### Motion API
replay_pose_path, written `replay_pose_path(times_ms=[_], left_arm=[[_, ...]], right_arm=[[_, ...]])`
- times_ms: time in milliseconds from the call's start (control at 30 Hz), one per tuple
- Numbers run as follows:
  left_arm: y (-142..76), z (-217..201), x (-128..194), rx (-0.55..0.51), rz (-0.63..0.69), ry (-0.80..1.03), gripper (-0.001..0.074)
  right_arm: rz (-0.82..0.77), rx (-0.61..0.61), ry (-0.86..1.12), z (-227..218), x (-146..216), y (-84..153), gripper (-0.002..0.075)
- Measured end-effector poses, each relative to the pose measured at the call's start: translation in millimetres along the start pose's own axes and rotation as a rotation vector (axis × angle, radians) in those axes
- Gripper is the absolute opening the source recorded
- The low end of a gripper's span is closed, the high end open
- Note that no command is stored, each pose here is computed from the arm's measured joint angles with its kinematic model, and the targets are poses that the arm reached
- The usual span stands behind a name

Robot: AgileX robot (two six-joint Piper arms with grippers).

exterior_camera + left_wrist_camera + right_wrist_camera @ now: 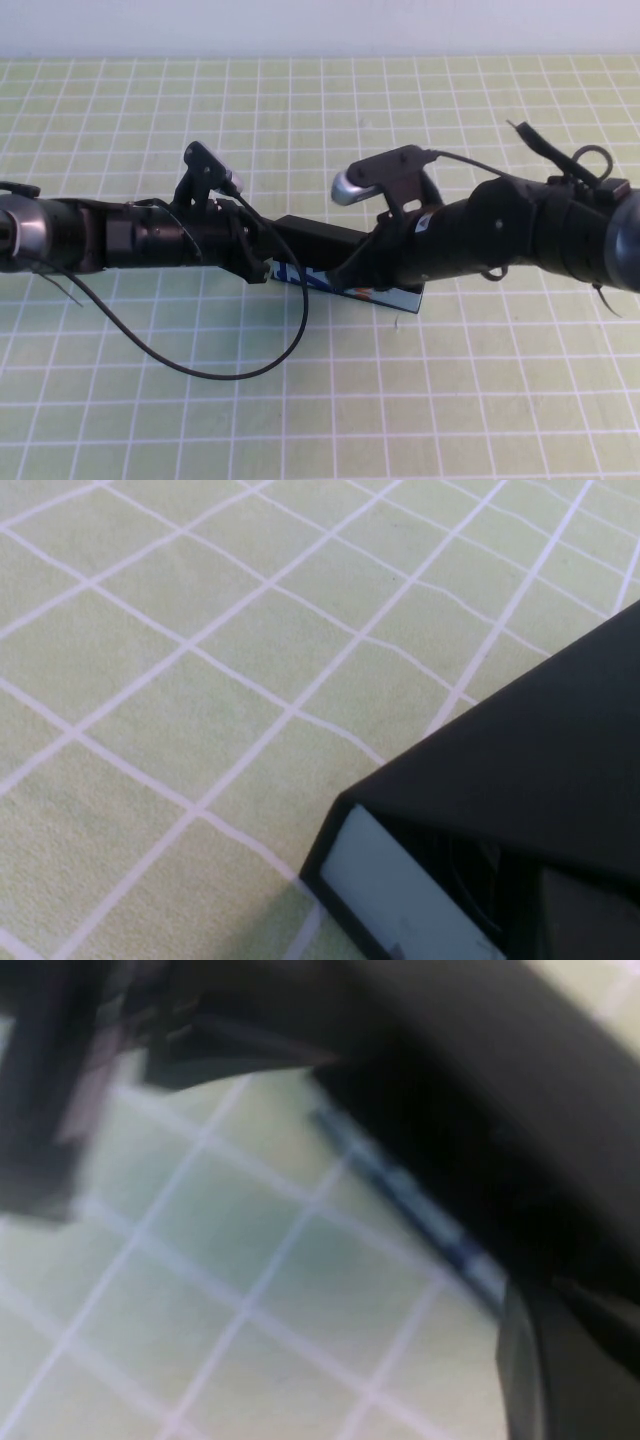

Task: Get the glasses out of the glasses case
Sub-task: Pick up the glasses from the glasses case

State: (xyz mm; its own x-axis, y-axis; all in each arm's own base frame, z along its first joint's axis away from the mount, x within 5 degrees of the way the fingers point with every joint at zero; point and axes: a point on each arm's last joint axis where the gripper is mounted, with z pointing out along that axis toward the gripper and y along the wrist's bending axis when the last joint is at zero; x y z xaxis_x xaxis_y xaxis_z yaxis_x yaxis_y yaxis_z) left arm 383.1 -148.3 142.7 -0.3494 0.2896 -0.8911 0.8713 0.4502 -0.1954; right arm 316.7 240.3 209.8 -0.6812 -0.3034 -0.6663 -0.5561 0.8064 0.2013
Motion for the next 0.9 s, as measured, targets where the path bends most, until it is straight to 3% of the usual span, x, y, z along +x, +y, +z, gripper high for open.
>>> replay_pose_path(times_ms=[300,900], left_arm=[[0,0,1,0.002,0.002,0.003,-0.0004],[-5,3,8,0.093,-0.101,0.078,-0.0004]], right_arm=[[0.074,0.070,-0.049,-5,-8,-34,-0.0016],[0.080,0.099,-0.119,-6,-14,-40,-0.0015]])
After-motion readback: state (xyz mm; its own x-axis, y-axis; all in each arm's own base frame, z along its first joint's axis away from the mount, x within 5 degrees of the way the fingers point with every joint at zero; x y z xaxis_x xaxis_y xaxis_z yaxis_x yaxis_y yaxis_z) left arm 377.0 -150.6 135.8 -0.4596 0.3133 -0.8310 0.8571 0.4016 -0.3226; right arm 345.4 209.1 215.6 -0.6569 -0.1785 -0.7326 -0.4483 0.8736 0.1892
